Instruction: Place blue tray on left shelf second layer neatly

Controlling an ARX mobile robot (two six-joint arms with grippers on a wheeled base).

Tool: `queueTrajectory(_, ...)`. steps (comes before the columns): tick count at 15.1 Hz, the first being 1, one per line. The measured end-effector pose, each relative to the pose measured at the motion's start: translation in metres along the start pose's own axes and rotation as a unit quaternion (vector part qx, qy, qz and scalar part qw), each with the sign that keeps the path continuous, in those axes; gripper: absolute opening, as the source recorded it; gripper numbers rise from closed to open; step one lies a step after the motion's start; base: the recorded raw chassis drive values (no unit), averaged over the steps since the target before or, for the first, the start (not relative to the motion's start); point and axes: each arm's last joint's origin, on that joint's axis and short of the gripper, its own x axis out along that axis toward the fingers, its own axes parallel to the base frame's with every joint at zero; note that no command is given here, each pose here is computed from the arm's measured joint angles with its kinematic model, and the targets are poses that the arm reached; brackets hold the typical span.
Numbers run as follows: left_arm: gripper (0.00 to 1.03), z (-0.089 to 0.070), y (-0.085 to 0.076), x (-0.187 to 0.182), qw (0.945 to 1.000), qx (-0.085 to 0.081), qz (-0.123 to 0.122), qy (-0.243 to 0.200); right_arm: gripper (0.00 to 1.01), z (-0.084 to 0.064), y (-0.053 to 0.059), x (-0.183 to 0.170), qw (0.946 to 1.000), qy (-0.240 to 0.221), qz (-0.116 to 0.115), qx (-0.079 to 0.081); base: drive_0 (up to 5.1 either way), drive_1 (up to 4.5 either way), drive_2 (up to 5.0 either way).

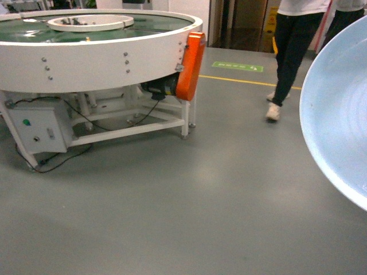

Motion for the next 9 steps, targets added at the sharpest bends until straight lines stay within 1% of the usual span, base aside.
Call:
queueTrajectory(6,0.98,0.0002,-0.0001,0.0,1.0,0.0,-0.001,-0.001,0.02,-0.0001,0.0,0.0,1.0,0.0,0.0,0.0,3.3,-4.03,-4.0)
queueTrajectory(8,0.98,-0.0001,-0.0001,0.0,1.0,0.0,-0.002,0.001,0.02,0.0,0.0001,0.0,1.0,0.0,0.001,0.0,-1.5,-1.52,-1.5)
queueTrajectory(9,0.98,0.0004,-0.0002,0.0,1.0,0.0,-0.003,-0.002,0.02,-0.0004,-0.0011,0.0,1.0,0.001,-0.009,0.0,-1.5,-1.53,-1.5)
